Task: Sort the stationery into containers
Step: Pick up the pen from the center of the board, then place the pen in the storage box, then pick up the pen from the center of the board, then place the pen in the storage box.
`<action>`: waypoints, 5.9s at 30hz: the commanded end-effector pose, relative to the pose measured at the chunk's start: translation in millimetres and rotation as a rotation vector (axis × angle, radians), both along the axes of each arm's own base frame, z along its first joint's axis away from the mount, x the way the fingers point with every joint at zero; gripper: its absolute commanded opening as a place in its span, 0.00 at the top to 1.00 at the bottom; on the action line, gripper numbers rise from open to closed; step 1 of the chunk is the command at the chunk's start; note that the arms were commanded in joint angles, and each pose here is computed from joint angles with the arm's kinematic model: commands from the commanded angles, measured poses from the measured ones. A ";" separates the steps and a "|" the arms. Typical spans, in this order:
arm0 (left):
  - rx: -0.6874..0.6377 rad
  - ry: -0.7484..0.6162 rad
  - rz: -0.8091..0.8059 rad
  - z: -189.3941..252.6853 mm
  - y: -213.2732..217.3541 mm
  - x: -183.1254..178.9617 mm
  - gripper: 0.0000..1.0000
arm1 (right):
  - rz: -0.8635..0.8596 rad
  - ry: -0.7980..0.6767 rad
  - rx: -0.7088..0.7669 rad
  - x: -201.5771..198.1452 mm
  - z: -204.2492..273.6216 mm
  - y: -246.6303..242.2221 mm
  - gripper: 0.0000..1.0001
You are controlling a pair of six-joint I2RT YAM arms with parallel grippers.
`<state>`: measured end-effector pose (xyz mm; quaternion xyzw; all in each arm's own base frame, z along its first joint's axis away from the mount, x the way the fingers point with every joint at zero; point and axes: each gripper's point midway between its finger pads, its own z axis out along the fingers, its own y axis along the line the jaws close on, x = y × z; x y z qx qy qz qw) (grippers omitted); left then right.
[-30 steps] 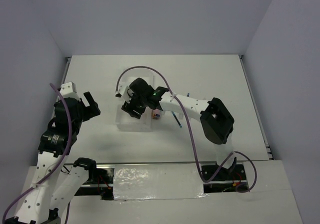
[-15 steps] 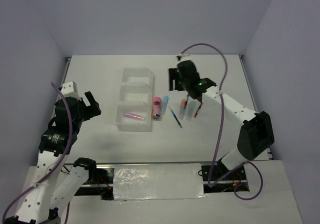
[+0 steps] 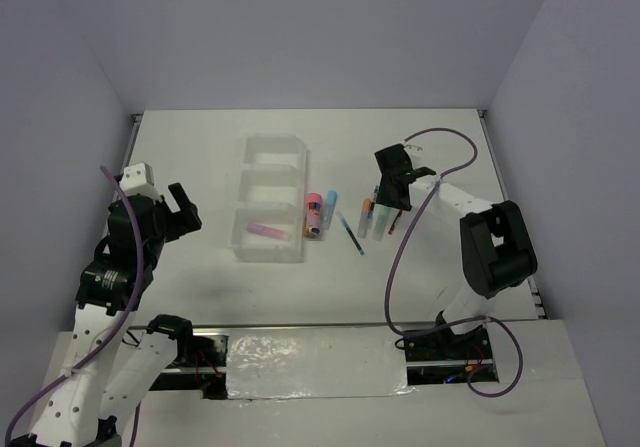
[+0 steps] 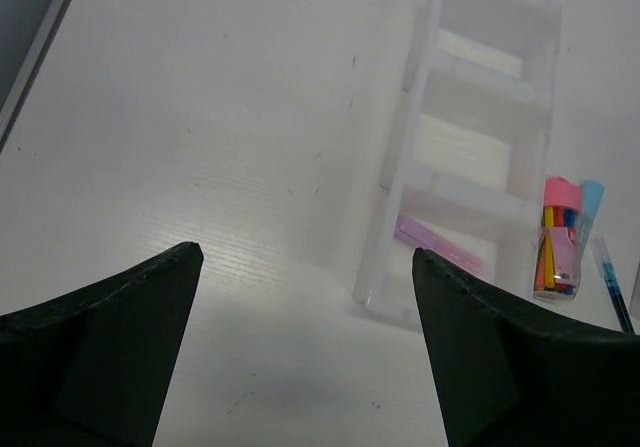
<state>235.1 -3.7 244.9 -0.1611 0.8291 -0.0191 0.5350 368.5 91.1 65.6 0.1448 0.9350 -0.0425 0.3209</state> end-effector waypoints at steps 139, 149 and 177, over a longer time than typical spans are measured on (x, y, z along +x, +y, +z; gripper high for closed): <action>-0.009 -0.046 -0.049 9.7 -8.3 6.8 0.01 | 0.094 0.076 0.067 10.0 -44.5 94.9 0.58; -0.007 -0.041 -0.051 8.0 -8.6 7.4 0.01 | 0.139 0.085 0.079 9.9 -44.2 101.3 1.00; 0.003 -0.049 0.028 11.8 4.9 2.8 0.01 | 1.449 -0.390 0.019 -51.7 109.4 363.8 0.36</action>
